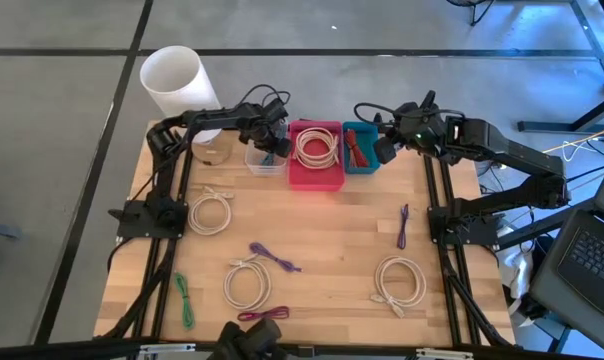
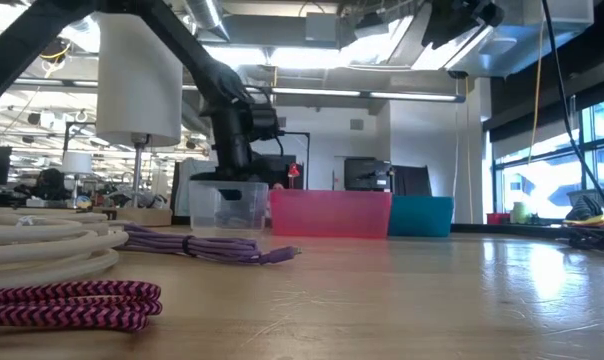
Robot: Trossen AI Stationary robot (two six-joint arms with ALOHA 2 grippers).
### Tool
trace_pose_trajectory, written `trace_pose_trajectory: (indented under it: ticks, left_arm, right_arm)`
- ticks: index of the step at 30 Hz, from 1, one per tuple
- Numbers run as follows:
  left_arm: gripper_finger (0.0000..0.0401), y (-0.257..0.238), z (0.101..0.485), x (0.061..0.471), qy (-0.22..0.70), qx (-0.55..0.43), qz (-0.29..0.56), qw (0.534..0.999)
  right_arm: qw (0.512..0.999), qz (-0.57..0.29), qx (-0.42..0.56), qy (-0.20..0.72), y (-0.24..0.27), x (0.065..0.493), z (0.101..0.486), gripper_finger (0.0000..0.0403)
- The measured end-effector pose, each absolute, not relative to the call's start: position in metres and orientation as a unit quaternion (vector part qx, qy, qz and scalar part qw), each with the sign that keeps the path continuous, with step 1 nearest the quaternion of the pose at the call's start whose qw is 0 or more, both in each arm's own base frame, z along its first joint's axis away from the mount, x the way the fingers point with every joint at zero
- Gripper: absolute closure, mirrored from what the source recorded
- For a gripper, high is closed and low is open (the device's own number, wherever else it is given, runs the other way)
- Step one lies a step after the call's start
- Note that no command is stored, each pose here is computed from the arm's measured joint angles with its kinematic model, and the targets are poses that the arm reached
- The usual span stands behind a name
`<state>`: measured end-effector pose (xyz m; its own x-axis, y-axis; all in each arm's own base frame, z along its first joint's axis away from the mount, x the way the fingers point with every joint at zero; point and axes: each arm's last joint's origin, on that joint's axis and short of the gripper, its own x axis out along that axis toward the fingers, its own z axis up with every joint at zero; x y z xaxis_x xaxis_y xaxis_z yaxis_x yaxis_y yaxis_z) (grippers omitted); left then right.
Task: Pick & Place USB Port
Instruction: Put the blue and black charger cable into the white bin, then put the brown HDMI cable into the red bin
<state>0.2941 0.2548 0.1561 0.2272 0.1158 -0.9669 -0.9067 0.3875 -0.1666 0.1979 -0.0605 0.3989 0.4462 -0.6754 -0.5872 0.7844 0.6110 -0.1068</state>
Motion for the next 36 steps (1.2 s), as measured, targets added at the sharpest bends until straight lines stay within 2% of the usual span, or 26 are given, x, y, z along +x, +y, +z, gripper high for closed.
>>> trace_pose_trajectory:
  ticks: [6, 14, 20, 29, 36]
  left_arm:
    - [0.0381, 0.257, 0.149, 0.295, 0.496, -0.402, 0.379, 0.670]
    - [0.0291, 0.257, 0.165, 0.291, 0.479, -0.379, 0.392, 0.688]
    - [0.0249, 0.256, 0.185, 0.288, 0.458, -0.376, 0.391, 0.704]
    - [0.0231, 0.233, 0.244, 0.282, 0.392, -0.387, 0.350, 0.757]
    - [0.0231, 0.188, 0.309, 0.277, 0.320, -0.351, 0.295, 0.829]
  right_arm:
    - [0.848, -0.424, 0.095, 0.304, -0.060, 0.198, 0.399, 0.0274]
    - [0.849, -0.421, 0.096, 0.304, -0.060, 0.198, 0.398, 0.0274]
    - [0.849, -0.421, 0.098, 0.304, -0.060, 0.198, 0.398, 0.0274]
    - [0.851, -0.416, 0.103, 0.305, -0.060, 0.199, 0.398, 0.0274]
    - [0.848, -0.402, 0.140, 0.318, -0.058, 0.197, 0.395, 0.0274]
